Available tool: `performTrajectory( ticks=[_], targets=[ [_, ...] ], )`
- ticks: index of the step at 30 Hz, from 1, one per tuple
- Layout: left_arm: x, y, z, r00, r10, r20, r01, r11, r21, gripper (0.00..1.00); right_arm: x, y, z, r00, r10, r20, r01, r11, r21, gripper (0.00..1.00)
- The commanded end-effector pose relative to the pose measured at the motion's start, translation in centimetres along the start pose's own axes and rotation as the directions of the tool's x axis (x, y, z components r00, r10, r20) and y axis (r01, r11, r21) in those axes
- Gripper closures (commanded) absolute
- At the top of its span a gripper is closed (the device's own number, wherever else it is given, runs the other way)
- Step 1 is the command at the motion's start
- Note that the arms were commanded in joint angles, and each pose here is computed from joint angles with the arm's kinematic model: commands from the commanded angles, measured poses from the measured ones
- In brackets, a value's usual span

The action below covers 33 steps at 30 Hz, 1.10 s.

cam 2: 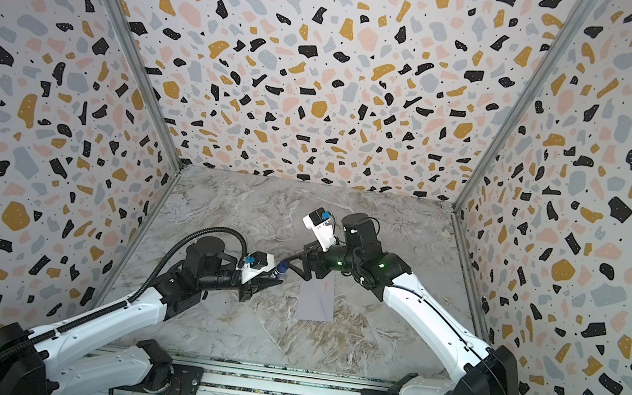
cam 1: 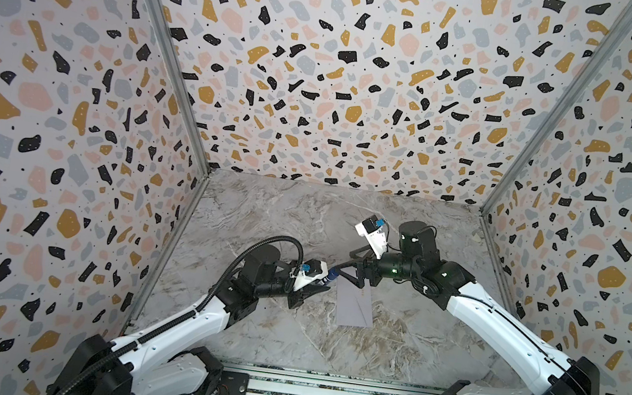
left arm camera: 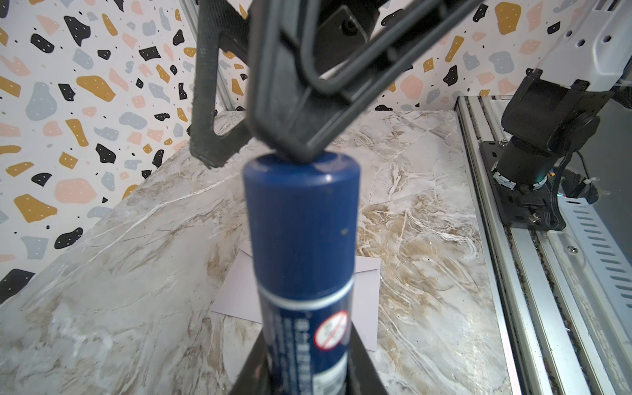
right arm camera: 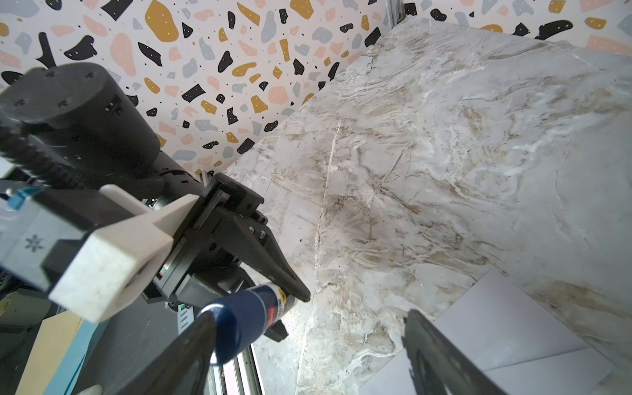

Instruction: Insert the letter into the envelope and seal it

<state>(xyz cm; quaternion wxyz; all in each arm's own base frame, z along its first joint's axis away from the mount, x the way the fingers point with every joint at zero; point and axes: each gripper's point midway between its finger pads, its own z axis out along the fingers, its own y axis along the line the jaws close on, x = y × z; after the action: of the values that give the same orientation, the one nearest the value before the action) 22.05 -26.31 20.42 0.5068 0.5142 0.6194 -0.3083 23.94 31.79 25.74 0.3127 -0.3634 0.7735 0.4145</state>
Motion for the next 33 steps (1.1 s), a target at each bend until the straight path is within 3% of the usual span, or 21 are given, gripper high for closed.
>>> performTrajectory(
  ticks=[1,23,29,33],
  targets=[
    [-14.0,1.2,-4.3,0.855,0.325,0.403,-0.275,0.945,-0.179,1.00,10.6,-1.2,2.1,0.932,0.138,-0.334,-0.128,0.990,0.052,0.14],
    [-14.4,1.3,-4.5,0.849,0.329,0.414,-0.271,0.943,-0.193,1.00,14.0,-1.9,3.4,0.891,0.168,-0.422,-0.145,0.986,0.086,0.15],
    [-14.2,1.2,-4.5,0.852,0.326,0.410,-0.269,0.944,-0.191,1.00,13.1,-2.0,3.5,0.899,0.148,-0.413,-0.123,0.989,0.087,0.16],
    [-13.2,1.1,-4.0,0.872,0.317,0.374,-0.273,0.947,-0.168,1.00,10.2,-1.9,3.0,0.930,0.098,-0.355,-0.069,0.993,0.094,0.16]
  ],
)
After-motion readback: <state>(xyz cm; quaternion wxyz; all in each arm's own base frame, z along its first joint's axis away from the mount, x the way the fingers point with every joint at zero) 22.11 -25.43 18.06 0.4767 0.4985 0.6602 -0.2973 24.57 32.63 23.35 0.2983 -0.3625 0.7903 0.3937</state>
